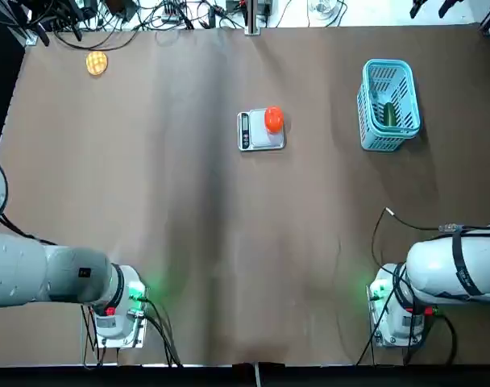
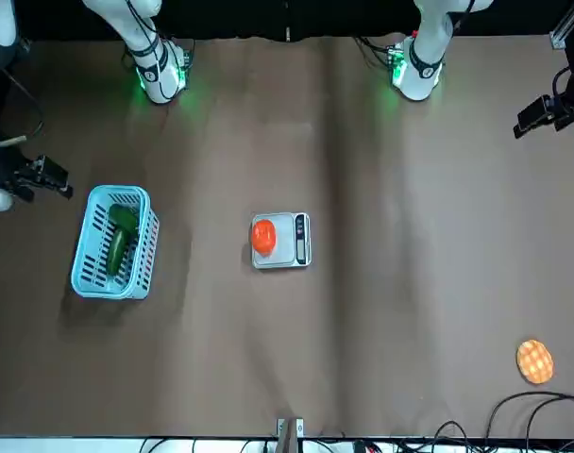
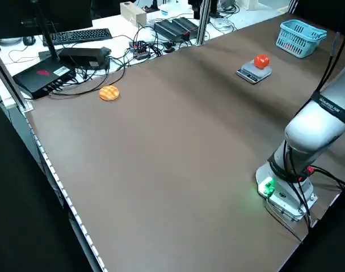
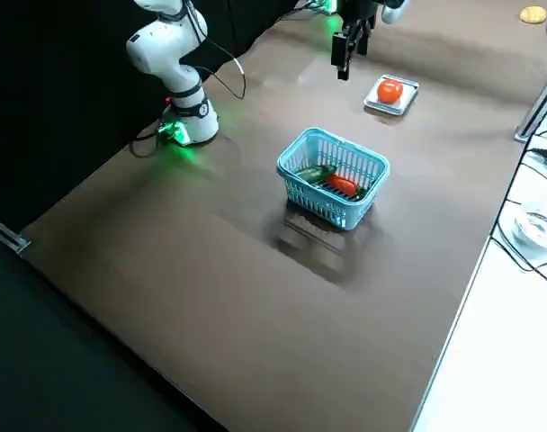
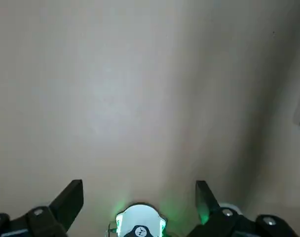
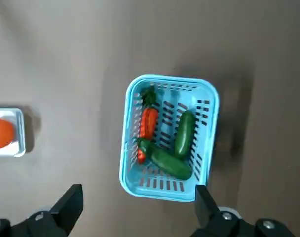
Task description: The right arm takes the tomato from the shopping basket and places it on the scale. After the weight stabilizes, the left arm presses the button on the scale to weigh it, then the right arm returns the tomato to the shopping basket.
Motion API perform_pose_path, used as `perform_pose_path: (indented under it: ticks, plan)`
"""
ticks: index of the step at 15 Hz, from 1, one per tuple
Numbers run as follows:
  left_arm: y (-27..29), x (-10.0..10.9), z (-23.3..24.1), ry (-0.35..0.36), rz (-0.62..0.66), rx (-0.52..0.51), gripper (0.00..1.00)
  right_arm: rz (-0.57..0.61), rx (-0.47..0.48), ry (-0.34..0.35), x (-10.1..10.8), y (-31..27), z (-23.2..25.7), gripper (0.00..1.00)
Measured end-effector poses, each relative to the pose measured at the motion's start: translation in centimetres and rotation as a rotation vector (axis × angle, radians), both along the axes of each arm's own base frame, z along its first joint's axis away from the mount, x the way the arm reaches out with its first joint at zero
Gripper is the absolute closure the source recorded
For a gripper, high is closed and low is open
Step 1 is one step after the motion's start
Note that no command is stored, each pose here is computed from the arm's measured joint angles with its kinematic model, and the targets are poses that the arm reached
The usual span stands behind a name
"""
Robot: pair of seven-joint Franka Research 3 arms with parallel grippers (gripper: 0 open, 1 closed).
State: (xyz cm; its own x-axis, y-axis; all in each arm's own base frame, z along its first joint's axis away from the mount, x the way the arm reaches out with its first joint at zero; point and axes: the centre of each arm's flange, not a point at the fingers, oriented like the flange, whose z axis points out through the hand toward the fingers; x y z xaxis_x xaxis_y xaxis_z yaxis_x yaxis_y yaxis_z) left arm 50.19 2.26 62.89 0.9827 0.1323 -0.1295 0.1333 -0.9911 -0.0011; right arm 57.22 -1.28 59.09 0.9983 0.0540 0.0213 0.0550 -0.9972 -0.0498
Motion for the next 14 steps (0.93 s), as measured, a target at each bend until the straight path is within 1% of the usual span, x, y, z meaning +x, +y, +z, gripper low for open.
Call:
perform_pose_path:
  ticks: [1,2,3,4,5,6,9,11,13,14]
  plan:
    - [0.0,0.0,0.0,0.001,0.0,0.0,0.0,0.015,0.009,0.012,0.0,0.8,-0.4,0.0]
    - [0.0,0.0,0.0,0.001,0.0,0.0,0.0,0.046,0.017,0.041,0.0,2.6,-1.1,0.0]
    - [0.0,0.0,0.0,0.002,0.0,0.0,0.0,0.08,0.022,0.08,-0.2,5.2,-2.1,0.02]
    - [0.0,0.0,0.0,0.002,0.0,0.0,0.0,0.103,0.051,0.103,-0.2,8.1,-3.0,0.04]
    - [0.0,-0.1,-0.1,0.007,0.0,0.0,0.0,0.133,0.183,0.131,-0.2,13.5,-4.9,0.05]
    - [0.0,-0.1,-0.1,0.008,0.0,0.0,0.0,0.141,0.242,0.147,0.1,15.6,-6.4,0.04]
    - [0.0,-0.1,-0.1,0.009,-0.001,0.0,0.0,0.152,0.348,0.193,1.3,21.2,-12.8,0.04]
    - [-0.1,-0.1,-0.1,0.009,-0.001,0.0,0.0,0.129,0.437,0.19,1.3,24.7,-17.7,0.04]
    - [-0.1,-0.1,-0.1,0.01,-0.001,0.0,0.0,0.139,0.505,0.152,0.2,27.5,-22.1,0.04]
    - [-0.1,-0.1,-0.1,0.011,-0.001,0.0,0.0,0.145,0.51,0.126,-0.7,28.9,-23.9,0.03]
